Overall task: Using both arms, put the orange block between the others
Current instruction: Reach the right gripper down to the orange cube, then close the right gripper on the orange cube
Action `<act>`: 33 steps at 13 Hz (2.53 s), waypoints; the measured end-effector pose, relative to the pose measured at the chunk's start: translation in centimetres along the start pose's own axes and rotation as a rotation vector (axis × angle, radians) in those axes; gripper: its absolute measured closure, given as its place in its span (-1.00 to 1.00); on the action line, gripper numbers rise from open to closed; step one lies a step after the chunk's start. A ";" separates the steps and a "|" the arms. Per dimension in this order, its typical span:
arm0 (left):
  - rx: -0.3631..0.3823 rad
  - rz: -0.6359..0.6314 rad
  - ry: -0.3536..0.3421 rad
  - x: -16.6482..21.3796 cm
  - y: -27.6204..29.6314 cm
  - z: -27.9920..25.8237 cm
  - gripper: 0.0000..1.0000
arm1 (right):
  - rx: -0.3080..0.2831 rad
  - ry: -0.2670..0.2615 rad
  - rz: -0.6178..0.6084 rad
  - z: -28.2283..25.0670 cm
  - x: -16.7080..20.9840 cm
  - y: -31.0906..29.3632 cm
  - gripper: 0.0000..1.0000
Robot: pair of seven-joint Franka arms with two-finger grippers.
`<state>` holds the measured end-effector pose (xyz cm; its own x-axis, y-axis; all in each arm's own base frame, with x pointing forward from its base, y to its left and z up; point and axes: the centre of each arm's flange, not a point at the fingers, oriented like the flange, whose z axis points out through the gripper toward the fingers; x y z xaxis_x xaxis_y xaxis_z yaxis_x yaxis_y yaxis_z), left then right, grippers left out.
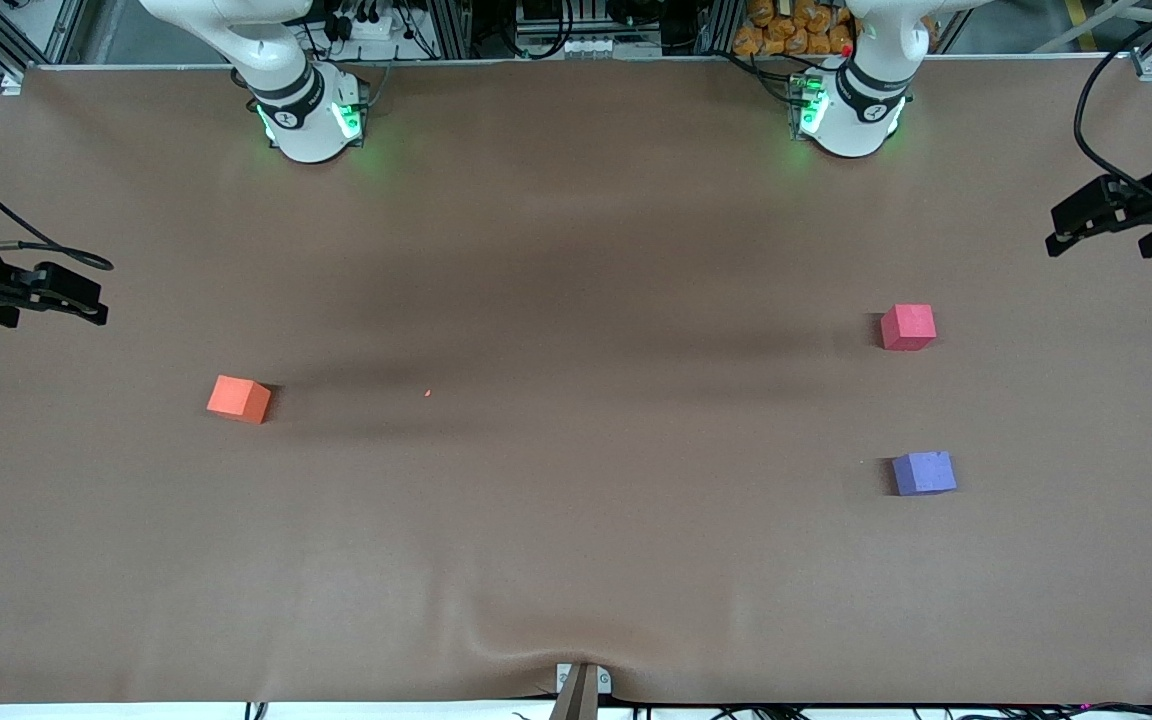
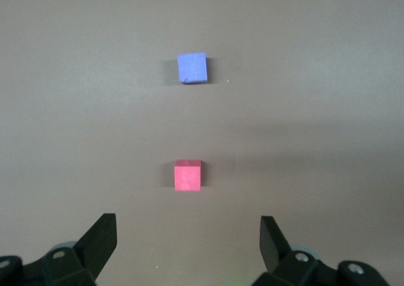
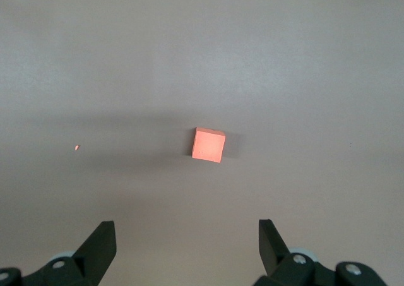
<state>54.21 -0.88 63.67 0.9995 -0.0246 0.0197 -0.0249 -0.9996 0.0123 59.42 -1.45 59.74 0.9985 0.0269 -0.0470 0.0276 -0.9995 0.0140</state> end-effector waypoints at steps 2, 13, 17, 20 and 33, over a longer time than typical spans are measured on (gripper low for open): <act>-0.004 0.003 -0.002 0.8 0.0 0.3 -1.00 | 0.000 -0.001 -0.006 0.0 0.0 -0.3 -1.00; -0.008 0.005 -0.040 4.3 3.1 3.3 -1.00 | -0.002 -0.049 -0.009 11.4 2.5 -0.5 -1.00; 0.043 -0.064 -0.048 3.6 7.6 3.1 -1.00 | -0.005 -0.080 0.034 21.2 4.1 2.2 -1.00; 0.045 -0.079 -0.052 3.7 7.3 3.2 -1.00 | -0.006 -0.114 0.072 27.8 5.0 4.7 -1.00; 0.044 -0.094 -0.089 4.5 6.2 5.8 -1.00 | 0.021 -0.209 0.123 37.9 5.2 4.1 -1.00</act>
<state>58.65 -7.24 58.07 0.9952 0.0699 -0.0687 0.0677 -0.9971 -0.0341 62.99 -6.02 21.71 0.9629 -0.0965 -0.2520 -0.0967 -0.9952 0.0115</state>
